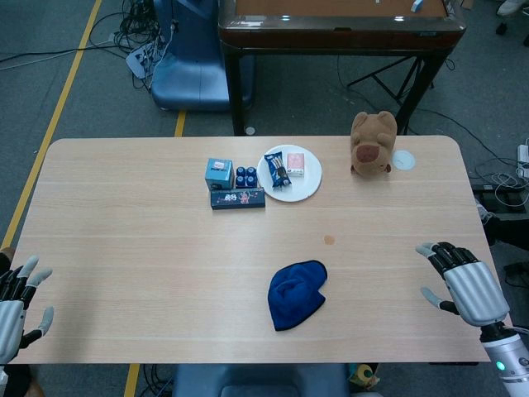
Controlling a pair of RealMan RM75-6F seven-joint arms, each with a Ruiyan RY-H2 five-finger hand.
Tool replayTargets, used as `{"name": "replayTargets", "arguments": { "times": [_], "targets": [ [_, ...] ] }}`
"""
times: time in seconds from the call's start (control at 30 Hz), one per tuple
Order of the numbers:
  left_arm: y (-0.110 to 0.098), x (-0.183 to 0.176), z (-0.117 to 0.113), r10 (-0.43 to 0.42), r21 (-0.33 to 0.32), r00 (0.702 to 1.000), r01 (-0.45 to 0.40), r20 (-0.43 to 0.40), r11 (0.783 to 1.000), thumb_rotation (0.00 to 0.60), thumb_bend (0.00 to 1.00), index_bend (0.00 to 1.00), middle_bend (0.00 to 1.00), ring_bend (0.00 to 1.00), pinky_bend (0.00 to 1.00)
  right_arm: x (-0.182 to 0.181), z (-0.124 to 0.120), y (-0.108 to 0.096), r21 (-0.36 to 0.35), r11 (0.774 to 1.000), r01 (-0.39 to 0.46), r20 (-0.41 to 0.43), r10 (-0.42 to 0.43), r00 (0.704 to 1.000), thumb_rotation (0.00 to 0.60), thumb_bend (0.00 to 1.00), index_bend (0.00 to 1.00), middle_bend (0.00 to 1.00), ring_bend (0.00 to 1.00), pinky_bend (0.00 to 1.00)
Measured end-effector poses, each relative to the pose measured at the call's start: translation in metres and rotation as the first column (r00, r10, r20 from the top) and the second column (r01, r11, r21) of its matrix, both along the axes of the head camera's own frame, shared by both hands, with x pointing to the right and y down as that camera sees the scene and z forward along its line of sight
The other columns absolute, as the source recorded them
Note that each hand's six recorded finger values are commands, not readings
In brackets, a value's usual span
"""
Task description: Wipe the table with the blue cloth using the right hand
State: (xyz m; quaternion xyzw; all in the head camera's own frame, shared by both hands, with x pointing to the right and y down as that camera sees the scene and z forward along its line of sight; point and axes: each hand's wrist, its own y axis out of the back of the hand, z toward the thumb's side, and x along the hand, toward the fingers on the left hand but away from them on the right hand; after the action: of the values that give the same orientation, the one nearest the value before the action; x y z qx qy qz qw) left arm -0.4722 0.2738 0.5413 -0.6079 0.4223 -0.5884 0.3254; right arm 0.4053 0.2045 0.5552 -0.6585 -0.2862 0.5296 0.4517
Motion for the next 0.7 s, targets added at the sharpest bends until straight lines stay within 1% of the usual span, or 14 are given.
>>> {"name": "replayTargets", "arguments": {
  "times": [0.33, 0.53, 0.7],
  "targets": [
    [0.001, 0.000, -0.002, -0.003, 0.002, 1.000, 0.003, -0.001, 1.000, 0.600, 0.41, 0.18, 0.02, 0.06, 0.03, -0.004, 0.003, 0.000, -0.014, 1.000, 0.012, 0.004, -0.012, 1.000, 0.600, 0.30, 0.23, 0.26, 0.21, 0.31],
    [0.001, 0.002, -0.003, 0.000, 0.004, 1.000, 0.000, -0.007, 1.000, 0.600, 0.41, 0.18, 0.02, 0.06, 0.03, -0.022, 0.012, 0.002, -0.050, 0.997, 0.067, 0.026, -0.065, 0.998, 0.600, 0.30, 0.23, 0.26, 0.21, 0.31],
    [0.002, 0.003, -0.003, -0.001, 0.000, 1.000, 0.001, -0.011, 1.000, 0.600, 0.41, 0.18, 0.02, 0.06, 0.03, -0.052, 0.027, 0.008, -0.114, 0.982, 0.151, 0.067, -0.144, 0.987, 0.600, 0.29, 0.23, 0.26, 0.21, 0.31]
  ]
}}
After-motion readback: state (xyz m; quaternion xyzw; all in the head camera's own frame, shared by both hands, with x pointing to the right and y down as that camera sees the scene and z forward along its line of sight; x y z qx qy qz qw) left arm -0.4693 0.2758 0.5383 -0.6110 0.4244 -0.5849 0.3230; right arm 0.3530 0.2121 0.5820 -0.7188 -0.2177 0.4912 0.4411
